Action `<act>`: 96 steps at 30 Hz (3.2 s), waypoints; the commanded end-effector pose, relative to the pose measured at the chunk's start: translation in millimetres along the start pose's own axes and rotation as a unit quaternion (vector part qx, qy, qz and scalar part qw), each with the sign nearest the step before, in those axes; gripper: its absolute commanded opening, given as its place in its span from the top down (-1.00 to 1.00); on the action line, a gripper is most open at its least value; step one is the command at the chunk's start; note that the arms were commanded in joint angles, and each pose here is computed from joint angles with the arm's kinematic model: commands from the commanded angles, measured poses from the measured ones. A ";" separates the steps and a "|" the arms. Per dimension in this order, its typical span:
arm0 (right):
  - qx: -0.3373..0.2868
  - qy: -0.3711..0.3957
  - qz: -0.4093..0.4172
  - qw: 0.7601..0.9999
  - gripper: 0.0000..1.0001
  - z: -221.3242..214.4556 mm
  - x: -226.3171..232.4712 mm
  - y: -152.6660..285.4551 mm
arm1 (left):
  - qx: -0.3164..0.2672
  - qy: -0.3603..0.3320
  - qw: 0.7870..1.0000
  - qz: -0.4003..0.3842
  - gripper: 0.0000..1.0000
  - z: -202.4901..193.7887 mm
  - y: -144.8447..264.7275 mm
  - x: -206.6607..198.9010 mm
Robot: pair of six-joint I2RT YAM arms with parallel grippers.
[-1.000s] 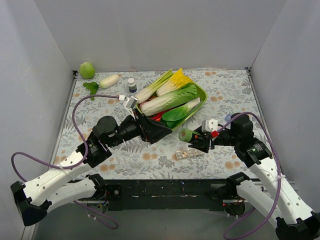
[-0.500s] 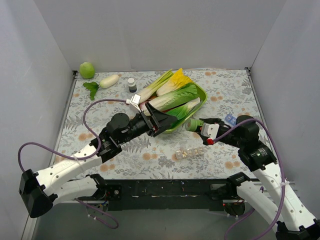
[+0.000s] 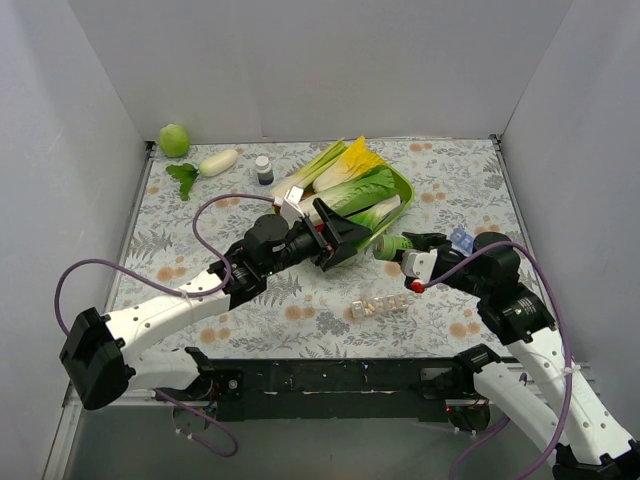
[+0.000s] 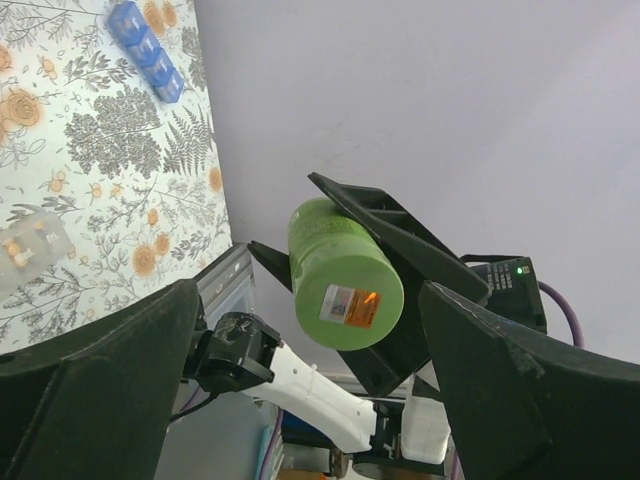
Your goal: Sort the pills into containers
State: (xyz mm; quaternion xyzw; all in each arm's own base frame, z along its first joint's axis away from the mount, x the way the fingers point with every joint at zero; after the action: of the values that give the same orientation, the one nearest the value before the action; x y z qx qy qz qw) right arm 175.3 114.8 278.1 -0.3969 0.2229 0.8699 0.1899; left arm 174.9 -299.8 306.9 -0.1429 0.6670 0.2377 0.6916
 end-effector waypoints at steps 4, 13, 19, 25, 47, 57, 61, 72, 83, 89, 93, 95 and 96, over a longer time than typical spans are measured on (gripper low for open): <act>-0.016 0.026 -0.030 0.999 0.97 8.2 -14.3 -2.1 | 0.034 0.048 0.998 -0.036 -0.66 -3.8 -18.6 -24.9; -0.008 0.008 -0.023 1.000 0.97 4.5 -10.9 -4.8 | 0.062 0.039 0.996 -0.040 -0.53 -13.2 -25.6 -23.2; -0.003 -0.005 -0.019 1.000 0.97 2.0 -10.3 -7.9 | 0.075 0.032 0.996 -0.043 -0.56 -16.0 -22.3 -22.8; -0.001 -0.015 -0.015 1.000 0.97 1.0 -9.9 -10.1 | 0.089 0.023 0.995 -0.048 -0.57 -19.2 -18.0 -20.9; -0.126 -0.321 0.163 0.924 0.97 35.5 45.2 -19.2 | 0.338 -0.396 0.842 -0.142 1.00 -45.0 -0.4 27.0; -0.213 -0.529 0.300 0.764 0.97 43.5 99.2 -16.7 | 0.225 -0.559 0.791 -0.103 -0.72 -15.7 22.5 17.5; -0.209 -0.493 0.286 0.795 0.97 42.2 93.1 -16.9 | 0.083 -0.540 0.825 -0.145 -0.96 -4.1 59.5 -20.0; -0.084 -0.225 0.113 0.964 0.97 9.9 46.5 -18.7 | -0.013 -0.221 0.975 -0.015 -0.96 7.8 74.3 -14.2; -0.011 -0.109 0.030 0.993 0.97 -2.7 14.4 -15.2 | -0.019 -0.069 0.997 0.039 -0.96 10.5 22.9 -23.5; -0.004 -0.107 0.032 0.994 0.97 -5.8 17.0 -16.7 | -0.026 -0.042 0.997 0.057 -0.96 6.5 1.5 -18.8; -0.004 -0.111 0.034 0.993 0.97 -6.2 18.3 -17.8 | -0.021 -0.032 0.997 0.065 -0.88 0.0 -8.4 -17.5; -0.002 -0.116 0.037 0.993 0.97 -7.6 19.5 -19.1 | -0.014 -0.032 0.997 0.067 -0.82 -5.2 -12.8 -17.8; -0.003 -0.117 0.038 0.992 0.97 -7.5 20.3 -19.4 | -0.013 -0.031 0.997 0.068 -0.78 -6.3 -16.9 -18.8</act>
State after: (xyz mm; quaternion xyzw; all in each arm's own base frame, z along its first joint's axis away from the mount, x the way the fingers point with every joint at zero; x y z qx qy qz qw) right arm 173.4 127.4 236.4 -0.2592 0.2267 0.9231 0.1712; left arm 177.8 -309.4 300.3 -0.0736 0.6482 0.3090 0.6920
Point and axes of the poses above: each gripper's point midway between its finger pads, its own y axis back along the fingers, its own x axis along the line the jaws close on, z = x × y, the point moved 7 cm from there along y, back along the fingers, and after that the axes turned 7 degrees about y, right-handed, at the moved point
